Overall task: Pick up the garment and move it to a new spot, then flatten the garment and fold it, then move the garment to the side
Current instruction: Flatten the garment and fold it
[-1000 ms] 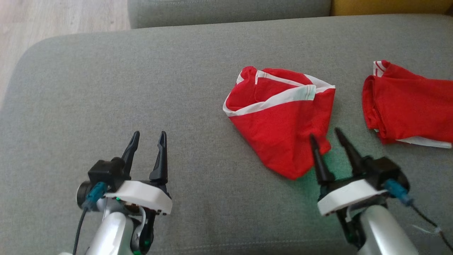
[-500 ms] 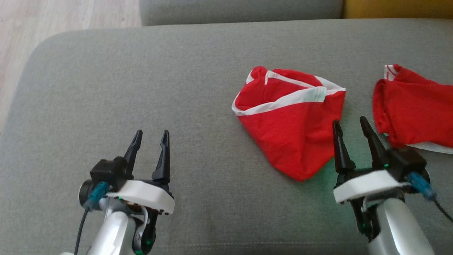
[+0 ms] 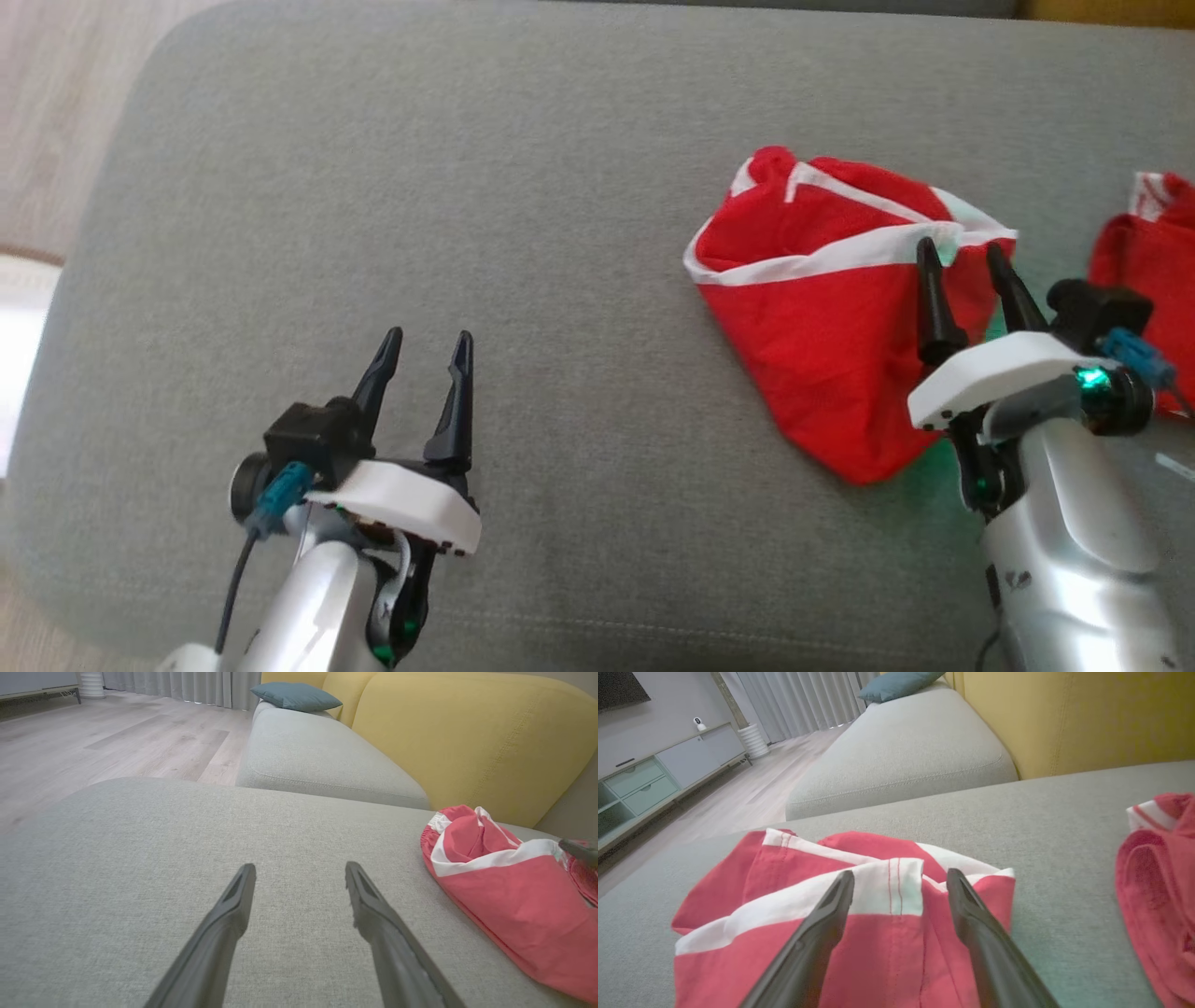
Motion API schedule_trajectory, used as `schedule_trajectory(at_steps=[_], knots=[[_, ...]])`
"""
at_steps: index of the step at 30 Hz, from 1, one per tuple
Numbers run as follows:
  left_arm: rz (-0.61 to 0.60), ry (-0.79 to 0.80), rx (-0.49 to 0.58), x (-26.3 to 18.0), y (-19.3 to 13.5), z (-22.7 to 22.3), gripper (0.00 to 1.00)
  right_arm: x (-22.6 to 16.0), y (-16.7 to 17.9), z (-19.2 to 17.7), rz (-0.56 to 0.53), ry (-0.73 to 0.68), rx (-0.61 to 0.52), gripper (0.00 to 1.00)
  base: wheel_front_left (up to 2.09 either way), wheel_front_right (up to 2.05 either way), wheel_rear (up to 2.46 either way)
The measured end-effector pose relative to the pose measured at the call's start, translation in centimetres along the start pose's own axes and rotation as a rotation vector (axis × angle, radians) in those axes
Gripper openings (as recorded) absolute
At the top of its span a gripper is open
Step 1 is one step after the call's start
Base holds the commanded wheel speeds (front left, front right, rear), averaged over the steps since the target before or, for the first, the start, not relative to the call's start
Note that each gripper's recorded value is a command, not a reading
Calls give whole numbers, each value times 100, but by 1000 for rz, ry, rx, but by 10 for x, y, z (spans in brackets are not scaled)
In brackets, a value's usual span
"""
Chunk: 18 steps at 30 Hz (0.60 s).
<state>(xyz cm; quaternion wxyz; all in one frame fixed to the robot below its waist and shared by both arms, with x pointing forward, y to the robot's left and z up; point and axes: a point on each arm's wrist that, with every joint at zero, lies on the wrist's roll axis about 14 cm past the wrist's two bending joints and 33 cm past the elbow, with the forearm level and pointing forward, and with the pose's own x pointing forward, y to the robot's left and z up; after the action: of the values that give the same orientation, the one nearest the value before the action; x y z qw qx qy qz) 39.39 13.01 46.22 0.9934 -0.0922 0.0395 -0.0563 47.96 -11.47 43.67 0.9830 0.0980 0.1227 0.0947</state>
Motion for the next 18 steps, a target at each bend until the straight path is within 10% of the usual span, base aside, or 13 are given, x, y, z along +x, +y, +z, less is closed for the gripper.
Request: schedule_trajectory(at_steps=[11,12,14,18], knots=[[29,8,5,-2,9,-2,100,20,10,-17,17,61,32,100,0,0,0],[28,10,5,-2,9,-3,100,20,10,-17,18,59,30,84,0,0,0],[26,12,5,-2,8,-3,100,20,10,-17,19,58,30,0,0,0,0],[14,16,3,1,4,-5,100,20,13,-14,31,43,30,0,0,0,0]])
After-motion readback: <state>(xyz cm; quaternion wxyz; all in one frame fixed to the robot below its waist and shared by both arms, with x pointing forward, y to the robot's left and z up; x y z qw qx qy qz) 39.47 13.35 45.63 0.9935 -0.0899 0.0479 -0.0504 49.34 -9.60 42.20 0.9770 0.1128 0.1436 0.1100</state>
